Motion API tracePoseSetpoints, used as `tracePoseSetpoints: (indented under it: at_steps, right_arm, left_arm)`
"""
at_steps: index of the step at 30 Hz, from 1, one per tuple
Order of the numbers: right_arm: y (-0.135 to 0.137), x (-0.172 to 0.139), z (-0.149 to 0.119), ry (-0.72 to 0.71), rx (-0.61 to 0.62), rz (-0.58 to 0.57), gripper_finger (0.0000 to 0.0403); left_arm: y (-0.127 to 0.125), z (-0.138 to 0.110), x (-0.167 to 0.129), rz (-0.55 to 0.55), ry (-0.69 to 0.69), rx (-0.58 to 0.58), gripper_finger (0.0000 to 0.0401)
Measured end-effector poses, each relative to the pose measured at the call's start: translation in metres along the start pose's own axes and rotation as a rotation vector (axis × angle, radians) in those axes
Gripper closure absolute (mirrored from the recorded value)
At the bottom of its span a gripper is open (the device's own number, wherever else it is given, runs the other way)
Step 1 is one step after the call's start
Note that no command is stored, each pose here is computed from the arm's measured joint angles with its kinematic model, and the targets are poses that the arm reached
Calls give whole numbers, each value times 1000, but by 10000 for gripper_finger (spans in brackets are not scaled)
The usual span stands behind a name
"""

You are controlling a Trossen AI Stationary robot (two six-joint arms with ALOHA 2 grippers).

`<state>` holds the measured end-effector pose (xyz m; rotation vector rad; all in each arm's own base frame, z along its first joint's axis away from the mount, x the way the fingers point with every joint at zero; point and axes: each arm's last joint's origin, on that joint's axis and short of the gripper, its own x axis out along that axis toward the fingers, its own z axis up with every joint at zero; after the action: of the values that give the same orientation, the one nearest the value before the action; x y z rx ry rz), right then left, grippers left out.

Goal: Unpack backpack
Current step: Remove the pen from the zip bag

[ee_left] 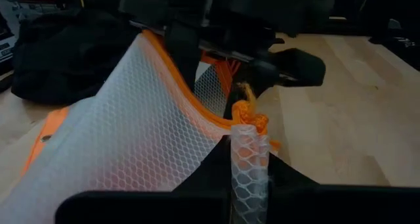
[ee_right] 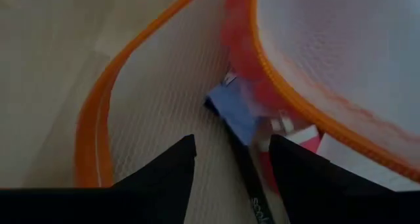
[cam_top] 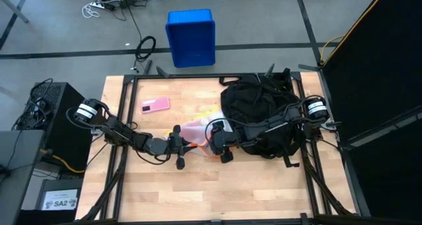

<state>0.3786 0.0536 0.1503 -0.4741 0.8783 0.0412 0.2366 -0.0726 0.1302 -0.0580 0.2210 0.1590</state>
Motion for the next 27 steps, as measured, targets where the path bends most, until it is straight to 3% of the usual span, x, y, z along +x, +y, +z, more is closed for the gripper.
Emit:
tracePoseSetpoints:
  at_steps: [6,18,24,27]
  right_arm:
    - [-14,-9,22,3,-26,-3,240]
    - [-50,-2,8,35,-7,41,240]
    - [-58,-4,10,117,-83,-172,229]
    - [-59,-7,17,97,-82,-179,227]
  left_arm:
    - [0,1,0,0,-5,-2,401]
    - [0,1,0,0,-9,-1,401]
    - [0,1,0,3,-9,-1,401]
    - [0,1,0,-2,-7,-1,401]
